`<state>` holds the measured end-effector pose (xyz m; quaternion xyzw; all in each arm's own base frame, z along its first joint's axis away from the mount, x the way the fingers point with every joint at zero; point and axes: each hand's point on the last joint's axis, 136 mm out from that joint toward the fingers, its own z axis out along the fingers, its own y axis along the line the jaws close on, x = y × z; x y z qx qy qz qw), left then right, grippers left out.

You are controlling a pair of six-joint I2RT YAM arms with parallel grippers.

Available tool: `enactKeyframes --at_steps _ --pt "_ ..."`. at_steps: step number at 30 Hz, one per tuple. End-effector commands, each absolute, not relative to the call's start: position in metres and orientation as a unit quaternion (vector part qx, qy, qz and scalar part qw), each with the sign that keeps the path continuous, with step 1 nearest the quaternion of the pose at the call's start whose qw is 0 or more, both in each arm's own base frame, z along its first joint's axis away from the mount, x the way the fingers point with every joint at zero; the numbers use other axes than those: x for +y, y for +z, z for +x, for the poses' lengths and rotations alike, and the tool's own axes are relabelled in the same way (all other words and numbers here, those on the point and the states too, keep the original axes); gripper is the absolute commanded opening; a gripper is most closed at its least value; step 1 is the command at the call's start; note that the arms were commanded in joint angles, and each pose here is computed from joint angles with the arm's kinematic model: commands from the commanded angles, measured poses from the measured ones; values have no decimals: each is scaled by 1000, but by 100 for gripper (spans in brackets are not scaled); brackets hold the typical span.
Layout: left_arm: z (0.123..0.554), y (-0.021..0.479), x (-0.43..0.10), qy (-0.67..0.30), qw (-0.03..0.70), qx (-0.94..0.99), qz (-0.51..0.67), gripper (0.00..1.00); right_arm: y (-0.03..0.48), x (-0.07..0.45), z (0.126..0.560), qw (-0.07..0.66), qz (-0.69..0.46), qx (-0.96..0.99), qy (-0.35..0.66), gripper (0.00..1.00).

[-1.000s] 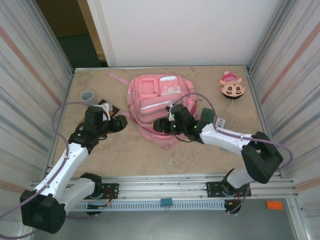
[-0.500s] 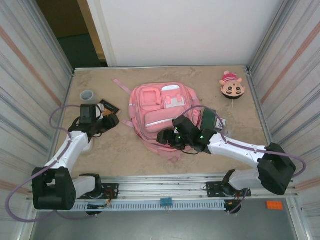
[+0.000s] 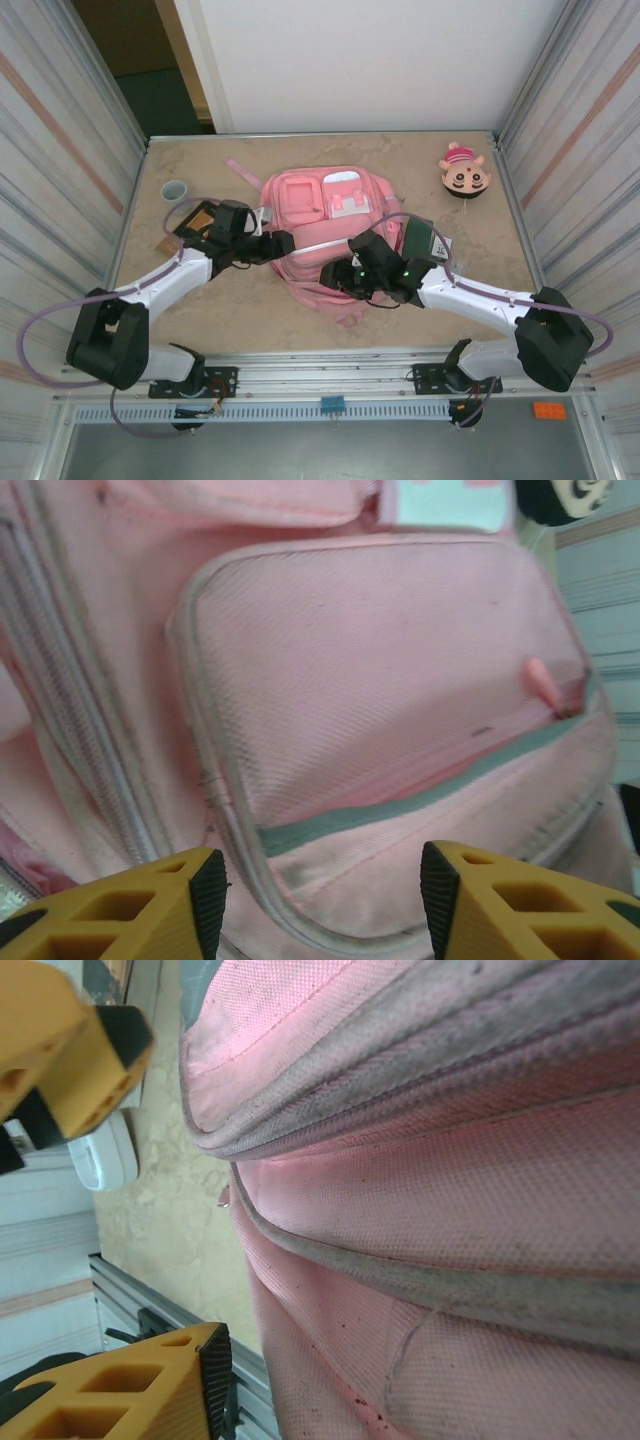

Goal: Pack books, pencil case, and school supplies into a backpack

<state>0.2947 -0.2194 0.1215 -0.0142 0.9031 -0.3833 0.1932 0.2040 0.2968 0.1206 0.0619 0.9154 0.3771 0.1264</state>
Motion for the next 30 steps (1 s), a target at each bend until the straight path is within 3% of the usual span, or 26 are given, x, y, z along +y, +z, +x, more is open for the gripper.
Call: enactKeyframes --at_steps 1,13,15,16,18,24,30 --pt "296 121 -228 -396 177 900 -38 55 142 302 212 151 49 902 401 50" --pt "295 94 -238 -372 170 910 -68 54 150 311 217 160 34 894 418 48" --pt "298 95 -239 -384 175 903 -83 41 150 311 218 162 33 894 417 48" --pt "300 99 -240 -390 182 898 -90 23 150 311 218 163 33 894 417 48" --pt "305 110 -240 -402 194 888 -109 2 149 309 218 165 31 895 414 50" --pt "317 172 -242 -443 258 848 -137 0 130 298 211 142 51 896 418 68" --pt "328 200 -238 -460 289 826 -151 0 114 289 185 71 72 893 439 76"
